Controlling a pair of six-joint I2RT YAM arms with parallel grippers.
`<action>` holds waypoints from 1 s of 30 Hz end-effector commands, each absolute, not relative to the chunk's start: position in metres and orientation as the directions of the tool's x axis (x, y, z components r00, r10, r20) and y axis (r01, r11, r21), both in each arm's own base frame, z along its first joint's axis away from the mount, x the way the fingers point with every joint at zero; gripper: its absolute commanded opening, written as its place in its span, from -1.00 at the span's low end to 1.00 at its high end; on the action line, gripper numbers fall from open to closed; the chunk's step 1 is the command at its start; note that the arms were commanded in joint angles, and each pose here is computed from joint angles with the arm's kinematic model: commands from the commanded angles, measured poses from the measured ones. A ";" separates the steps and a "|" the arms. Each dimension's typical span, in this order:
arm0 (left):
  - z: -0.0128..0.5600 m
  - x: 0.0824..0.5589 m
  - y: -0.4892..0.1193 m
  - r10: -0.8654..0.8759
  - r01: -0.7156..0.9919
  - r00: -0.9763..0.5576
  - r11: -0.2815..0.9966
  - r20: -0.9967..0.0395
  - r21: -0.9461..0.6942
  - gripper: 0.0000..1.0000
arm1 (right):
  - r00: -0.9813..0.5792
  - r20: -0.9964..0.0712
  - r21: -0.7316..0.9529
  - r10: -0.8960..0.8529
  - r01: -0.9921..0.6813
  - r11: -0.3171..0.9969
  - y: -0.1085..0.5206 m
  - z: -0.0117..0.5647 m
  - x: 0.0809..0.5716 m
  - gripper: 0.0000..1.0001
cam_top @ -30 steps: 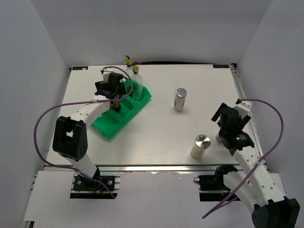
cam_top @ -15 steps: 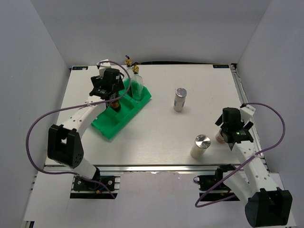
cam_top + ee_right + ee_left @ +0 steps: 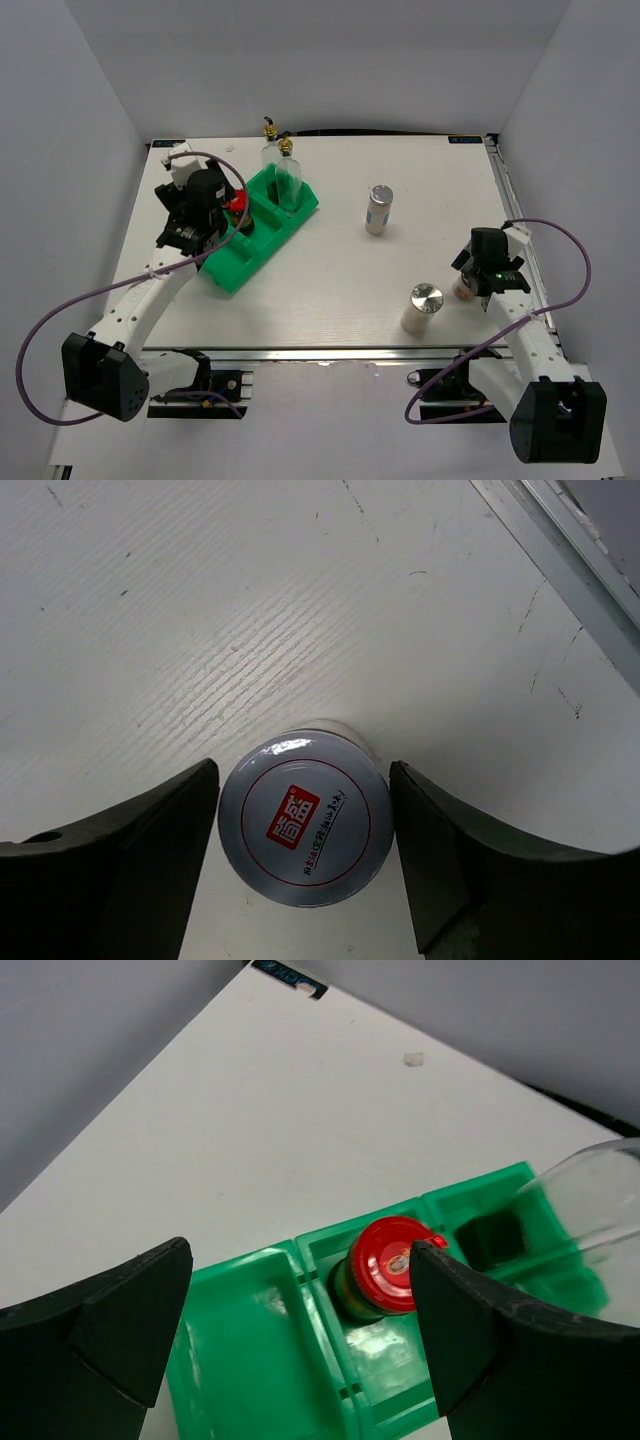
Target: Organize the condiment bottles
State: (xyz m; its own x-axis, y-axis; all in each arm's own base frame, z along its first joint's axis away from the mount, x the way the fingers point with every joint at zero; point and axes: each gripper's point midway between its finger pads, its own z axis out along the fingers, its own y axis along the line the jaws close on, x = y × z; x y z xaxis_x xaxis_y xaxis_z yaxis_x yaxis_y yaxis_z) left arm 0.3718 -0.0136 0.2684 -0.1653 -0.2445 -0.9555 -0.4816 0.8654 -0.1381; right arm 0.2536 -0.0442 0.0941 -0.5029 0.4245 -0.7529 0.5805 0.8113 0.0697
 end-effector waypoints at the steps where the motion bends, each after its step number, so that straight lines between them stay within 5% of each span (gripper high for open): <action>1: 0.261 0.358 0.001 -0.253 -0.540 -0.142 0.830 -0.957 -0.140 0.96 | -0.527 -0.737 0.075 0.422 0.557 0.827 -0.039 0.085 0.257 0.45; 5: 0.259 0.352 0.004 -0.254 -0.543 -0.134 0.827 -0.958 -0.143 0.96 | -0.532 -0.735 0.039 0.421 0.586 0.809 -0.046 0.083 0.252 0.21; 12: 0.252 0.348 0.008 -0.249 -0.570 -0.155 0.813 -0.956 -0.119 0.96 | -0.548 -0.720 0.058 0.426 0.564 0.824 -0.040 0.081 0.255 0.16; 15: 0.250 0.346 0.008 -0.253 -0.566 -0.157 0.816 -0.954 -0.123 0.96 | -0.564 -0.714 0.060 0.416 0.542 0.838 -0.036 0.079 0.257 -0.31; 16: 0.251 0.345 0.008 -0.254 -0.564 -0.157 0.816 -0.954 -0.125 0.97 | -0.569 -0.715 0.071 0.406 0.518 0.852 -0.033 0.082 0.260 -0.62; 22: 0.253 0.343 0.005 -0.266 -0.544 -0.142 0.826 -0.953 -0.149 0.96 | -0.539 -0.767 0.147 0.349 0.382 0.912 -0.014 0.120 0.283 -1.00; 30: 0.250 0.340 0.001 -0.274 -0.516 -0.151 0.841 -0.950 -0.161 0.96 | -0.414 -0.892 0.201 0.181 -0.004 0.980 0.055 0.211 0.328 -1.00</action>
